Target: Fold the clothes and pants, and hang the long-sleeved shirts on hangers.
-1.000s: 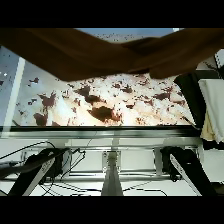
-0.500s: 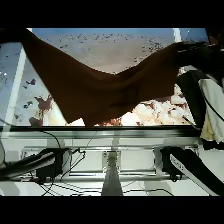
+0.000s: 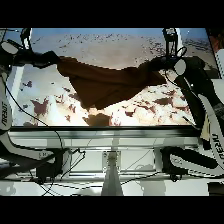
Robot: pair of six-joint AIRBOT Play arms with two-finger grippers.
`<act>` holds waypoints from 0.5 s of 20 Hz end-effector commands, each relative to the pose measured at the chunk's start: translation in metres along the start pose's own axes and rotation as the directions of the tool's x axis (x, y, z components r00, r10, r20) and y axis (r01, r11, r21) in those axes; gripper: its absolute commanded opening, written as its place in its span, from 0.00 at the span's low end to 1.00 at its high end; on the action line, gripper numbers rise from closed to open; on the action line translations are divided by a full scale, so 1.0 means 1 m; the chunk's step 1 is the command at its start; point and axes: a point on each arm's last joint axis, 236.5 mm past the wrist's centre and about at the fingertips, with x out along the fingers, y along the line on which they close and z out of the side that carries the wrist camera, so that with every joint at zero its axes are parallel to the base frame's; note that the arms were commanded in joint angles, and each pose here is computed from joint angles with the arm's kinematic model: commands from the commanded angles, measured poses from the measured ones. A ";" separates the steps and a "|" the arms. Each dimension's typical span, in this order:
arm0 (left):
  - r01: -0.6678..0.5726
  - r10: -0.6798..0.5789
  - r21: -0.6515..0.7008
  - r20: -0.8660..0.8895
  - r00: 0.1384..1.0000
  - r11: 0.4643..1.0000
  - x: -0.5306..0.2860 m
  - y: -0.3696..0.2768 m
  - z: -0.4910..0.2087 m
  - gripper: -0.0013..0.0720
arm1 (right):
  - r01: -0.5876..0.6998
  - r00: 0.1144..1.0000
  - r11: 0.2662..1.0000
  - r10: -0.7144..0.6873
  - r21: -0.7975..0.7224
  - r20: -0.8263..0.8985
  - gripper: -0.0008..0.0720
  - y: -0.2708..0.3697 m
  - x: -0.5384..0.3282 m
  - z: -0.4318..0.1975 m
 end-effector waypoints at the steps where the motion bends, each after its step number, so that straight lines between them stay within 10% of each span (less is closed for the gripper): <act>1: 0.079 -0.116 -0.135 -0.286 0.951 0.988 -0.009 -0.007 -0.072 0.60 | 0.003 1.000 1.000 -0.003 0.000 0.025 0.03 -0.001 0.010 0.004; 4: 0.151 -0.238 -0.219 -0.455 0.858 0.964 -0.008 -0.032 -0.135 0.55 | 0.002 1.000 1.000 -0.002 0.000 0.016 0.03 -0.001 0.010 0.002; 8: 0.360 -0.435 -0.255 -0.381 0.816 0.897 -0.020 -0.091 -0.175 0.05 | -0.002 1.000 1.000 0.002 0.001 -0.026 0.03 0.001 0.010 -0.008; 10: 0.321 -0.383 -0.238 -0.292 0.877 0.917 -0.023 -0.091 -0.194 0.03 | -0.006 0.999 1.000 0.006 0.002 -0.051 0.03 0.001 0.009 -0.014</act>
